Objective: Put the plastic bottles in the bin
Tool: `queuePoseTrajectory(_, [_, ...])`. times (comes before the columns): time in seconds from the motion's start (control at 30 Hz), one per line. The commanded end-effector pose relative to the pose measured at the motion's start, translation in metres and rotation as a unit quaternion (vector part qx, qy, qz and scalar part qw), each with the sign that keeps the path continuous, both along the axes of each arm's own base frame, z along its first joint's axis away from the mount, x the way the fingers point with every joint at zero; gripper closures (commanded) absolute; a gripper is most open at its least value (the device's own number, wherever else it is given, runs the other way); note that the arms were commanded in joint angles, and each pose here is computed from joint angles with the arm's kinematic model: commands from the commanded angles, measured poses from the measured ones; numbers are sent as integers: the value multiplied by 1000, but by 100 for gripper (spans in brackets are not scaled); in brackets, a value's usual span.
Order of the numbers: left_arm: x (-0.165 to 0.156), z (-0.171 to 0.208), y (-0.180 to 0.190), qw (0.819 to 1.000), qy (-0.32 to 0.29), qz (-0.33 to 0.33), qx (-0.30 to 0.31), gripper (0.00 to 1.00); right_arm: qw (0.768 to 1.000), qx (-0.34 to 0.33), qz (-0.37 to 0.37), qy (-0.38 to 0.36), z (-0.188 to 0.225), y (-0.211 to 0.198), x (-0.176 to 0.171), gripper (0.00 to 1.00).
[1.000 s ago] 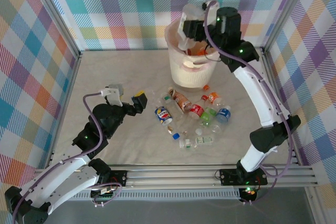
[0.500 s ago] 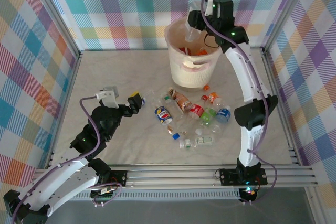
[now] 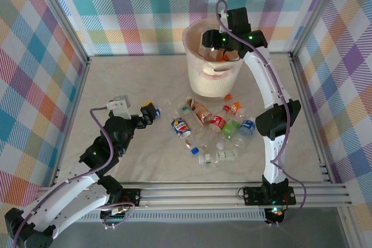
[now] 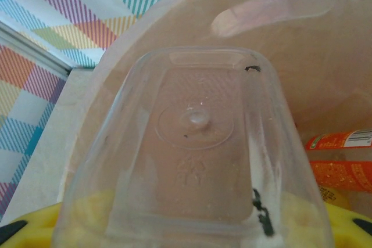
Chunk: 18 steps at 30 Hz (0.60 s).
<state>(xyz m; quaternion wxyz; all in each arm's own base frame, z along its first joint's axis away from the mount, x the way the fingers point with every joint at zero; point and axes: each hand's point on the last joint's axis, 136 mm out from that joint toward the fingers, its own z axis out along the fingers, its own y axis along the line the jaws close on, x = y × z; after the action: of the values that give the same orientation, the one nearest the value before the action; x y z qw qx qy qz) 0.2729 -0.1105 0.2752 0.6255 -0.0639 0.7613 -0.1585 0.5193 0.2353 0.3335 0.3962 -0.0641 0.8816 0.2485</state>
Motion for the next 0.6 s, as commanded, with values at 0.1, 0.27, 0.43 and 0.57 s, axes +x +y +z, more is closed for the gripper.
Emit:
queuePoseTrajectory(0.1, [1, 0, 0, 1000, 3, 9, -8, 0, 998, 0, 46, 44, -33, 19, -6, 42])
queuePoseTrajectory(0.27, [3, -2, -1, 1000, 10, 11, -6, 0, 997, -5, 59, 58, -46, 26, -7, 34])
queuePoseTrajectory(0.43, [5, -5, -3, 1000, 15, 11, -5, 0, 997, -6, 65, 50, -39, 27, -6, 14])
queuePoseTrajectory(0.57, [6, -6, -3, 1000, 18, 13, -3, 0, 997, -6, 66, 27, -20, 25, -7, 3])
